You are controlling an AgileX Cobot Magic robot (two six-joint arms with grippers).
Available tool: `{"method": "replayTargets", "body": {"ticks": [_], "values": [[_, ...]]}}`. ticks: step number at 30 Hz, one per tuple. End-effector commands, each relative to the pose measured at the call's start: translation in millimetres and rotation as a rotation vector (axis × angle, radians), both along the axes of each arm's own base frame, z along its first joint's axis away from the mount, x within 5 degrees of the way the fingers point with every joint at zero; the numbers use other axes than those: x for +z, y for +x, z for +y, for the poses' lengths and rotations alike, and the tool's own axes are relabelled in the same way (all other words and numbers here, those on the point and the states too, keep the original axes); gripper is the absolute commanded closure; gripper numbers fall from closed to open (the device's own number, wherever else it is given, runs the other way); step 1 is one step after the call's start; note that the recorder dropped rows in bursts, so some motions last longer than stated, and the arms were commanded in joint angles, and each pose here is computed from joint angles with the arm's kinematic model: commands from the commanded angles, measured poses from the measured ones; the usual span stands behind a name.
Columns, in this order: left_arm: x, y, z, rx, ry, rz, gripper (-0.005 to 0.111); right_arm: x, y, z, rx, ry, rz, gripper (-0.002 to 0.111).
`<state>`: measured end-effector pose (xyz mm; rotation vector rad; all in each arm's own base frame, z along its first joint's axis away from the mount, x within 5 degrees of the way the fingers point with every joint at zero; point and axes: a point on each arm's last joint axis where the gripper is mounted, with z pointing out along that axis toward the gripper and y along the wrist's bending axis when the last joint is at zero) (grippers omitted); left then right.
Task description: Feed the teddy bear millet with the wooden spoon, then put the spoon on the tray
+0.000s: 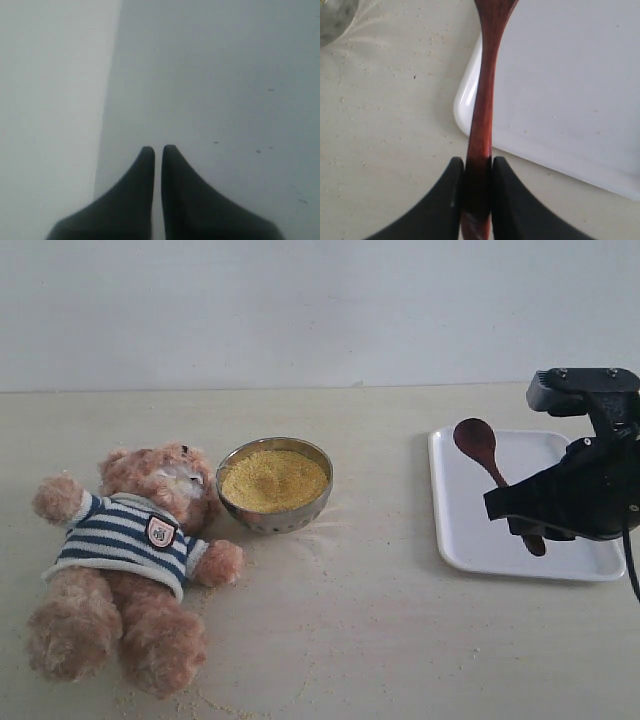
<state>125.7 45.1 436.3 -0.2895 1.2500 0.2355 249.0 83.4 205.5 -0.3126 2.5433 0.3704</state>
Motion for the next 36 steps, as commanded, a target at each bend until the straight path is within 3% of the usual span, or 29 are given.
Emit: {"method": "replayTargets", "body": {"ticks": [1,4,8,13,18,21,30,36], "values": [[24,-37,-31,-0.148,0.197,-0.026,0.102,2,3,-1,-0.015,0.002,-0.029,0.108],[17,-79,-42,-0.197,0.202,-0.099,0.102,2,3,-1,-0.016,0.002,-0.031,0.108],[-18,-108,-47,-0.221,0.154,-0.15,0.102,2,3,-1,-0.015,0.002,-0.029,0.108],[-49,-119,-49,-0.283,0.014,-0.193,0.102,2,2,-1,-0.004,-0.003,-0.026,0.108],[-84,-121,-49,-0.295,-0.02,-0.177,0.102,2,2,-1,-0.003,-0.003,-0.023,0.108],[-106,-110,-48,-0.296,-0.038,-0.116,0.102,2,2,-1,-0.003,-0.003,-0.023,0.108],[-181,-83,-57,-0.414,-0.093,0.276,0.102,2,2,-1,-0.003,-0.001,-0.021,0.108],[-199,-76,-50,-0.366,-0.14,0.251,0.102,1,2,-1,-0.001,-0.001,-0.017,0.108]]}}
